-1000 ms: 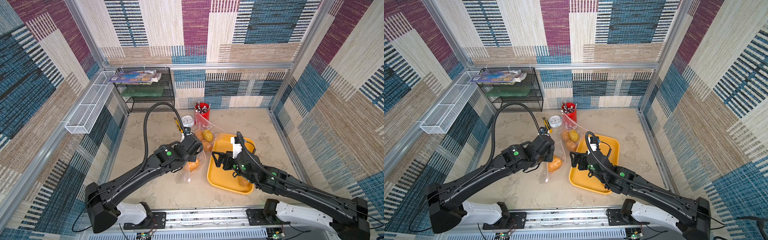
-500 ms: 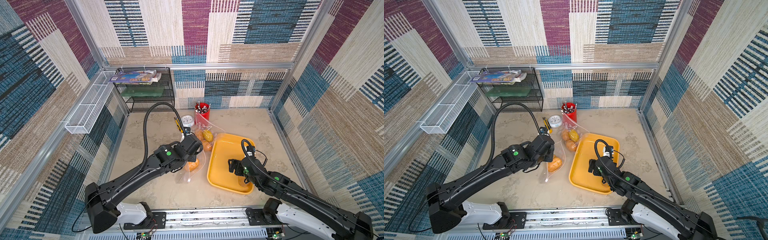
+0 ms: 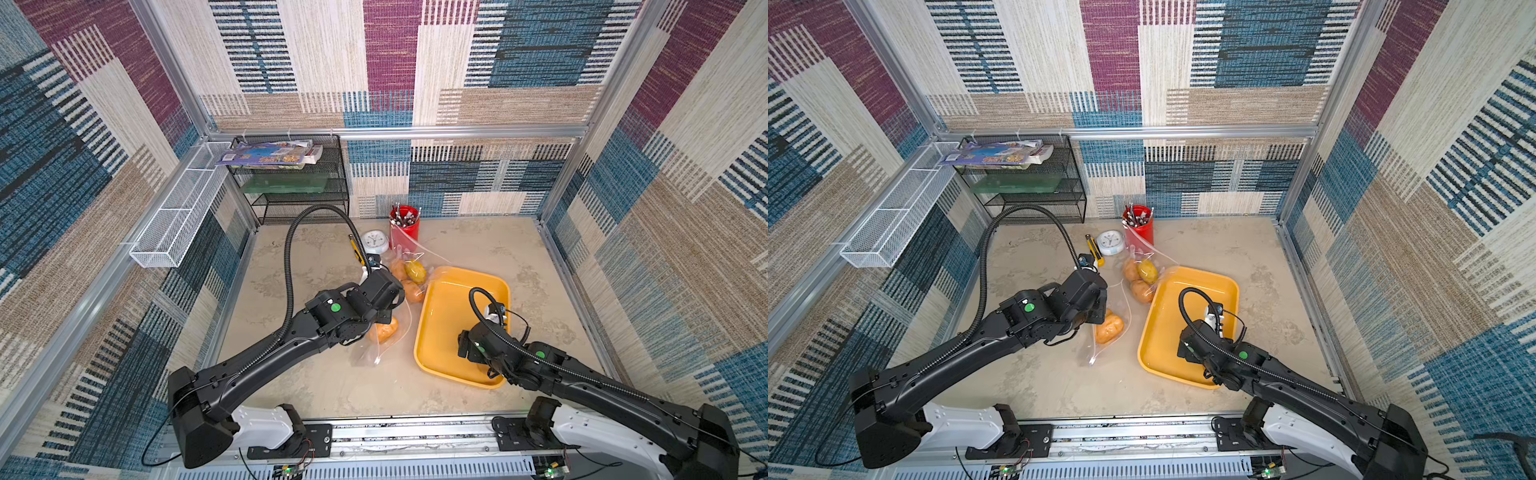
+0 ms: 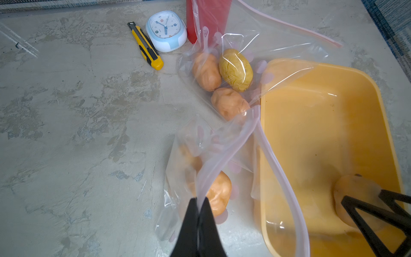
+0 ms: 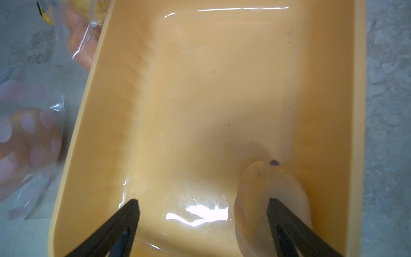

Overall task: Put the potatoes into a zipper bag and zip it
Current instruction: Pick up the potato from the basket.

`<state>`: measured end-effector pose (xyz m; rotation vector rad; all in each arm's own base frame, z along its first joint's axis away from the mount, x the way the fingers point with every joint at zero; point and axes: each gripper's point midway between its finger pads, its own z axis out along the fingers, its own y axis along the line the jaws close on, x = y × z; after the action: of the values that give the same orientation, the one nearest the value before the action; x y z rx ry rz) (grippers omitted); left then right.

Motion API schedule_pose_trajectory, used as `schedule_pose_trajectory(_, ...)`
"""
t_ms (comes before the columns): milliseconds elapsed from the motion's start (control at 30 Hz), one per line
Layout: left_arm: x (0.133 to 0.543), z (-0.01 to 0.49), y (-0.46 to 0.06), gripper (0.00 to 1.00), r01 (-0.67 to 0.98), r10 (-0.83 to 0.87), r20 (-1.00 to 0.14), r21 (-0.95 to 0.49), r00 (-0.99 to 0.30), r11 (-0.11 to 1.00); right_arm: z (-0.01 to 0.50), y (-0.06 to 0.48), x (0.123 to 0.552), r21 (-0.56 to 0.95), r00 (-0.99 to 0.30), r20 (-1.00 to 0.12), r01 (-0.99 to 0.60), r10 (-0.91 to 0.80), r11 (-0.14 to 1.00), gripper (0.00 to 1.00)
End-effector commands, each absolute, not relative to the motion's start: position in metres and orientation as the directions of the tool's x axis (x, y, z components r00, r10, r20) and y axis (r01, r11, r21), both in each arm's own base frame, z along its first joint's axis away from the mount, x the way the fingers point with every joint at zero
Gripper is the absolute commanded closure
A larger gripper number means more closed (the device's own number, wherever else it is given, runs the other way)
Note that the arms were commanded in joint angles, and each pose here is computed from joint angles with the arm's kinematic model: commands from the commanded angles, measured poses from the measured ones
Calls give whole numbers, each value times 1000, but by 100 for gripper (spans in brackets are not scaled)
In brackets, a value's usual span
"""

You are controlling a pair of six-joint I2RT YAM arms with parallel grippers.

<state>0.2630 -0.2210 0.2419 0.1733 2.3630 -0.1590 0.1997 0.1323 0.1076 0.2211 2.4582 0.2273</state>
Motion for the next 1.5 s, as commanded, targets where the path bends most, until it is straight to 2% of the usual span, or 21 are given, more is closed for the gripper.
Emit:
schedule_pose_trajectory(0, 263, 244, -219, 100, 181, 88, -706, -57, -703, 982, 105, 120, 197, 147, -770, -600, 162, 218, 976, 8)
schedule_pose_trajectory(333, 259, 248, -217, 100, 186, 80, -710, -73, -699, 980, 75, 98, 178, -74, -848, -498, 250, 181, 965, 6)
schedule_pose_trajectory(600, 258, 249, -216, 100, 186, 74, -713, -79, -697, 979, 30, 132, 179, -46, -913, -390, 147, 118, 988, 5)
schedule_pose_trajectory(767, 258, 250, -215, 100, 185, 75, -714, -79, -696, 980, 44, 165, 192, 43, -898, -431, 75, 87, 996, 5)
schedule_pose_trajectory(933, 258, 251, -215, 100, 187, 74, -716, -80, -694, 979, 64, 171, 204, 48, -873, -481, 71, 85, 996, 5)
schedule_pose_trajectory(1333, 257, 251, -213, 100, 186, 69, -720, -83, -690, 979, 46, 172, 206, 80, -886, -453, 65, 95, 995, 3)
schedule_pose_trajectory(1467, 258, 251, -213, 100, 184, 69, -721, -82, -690, 979, 43, 179, 207, 116, -891, -443, 47, 95, 992, 9)
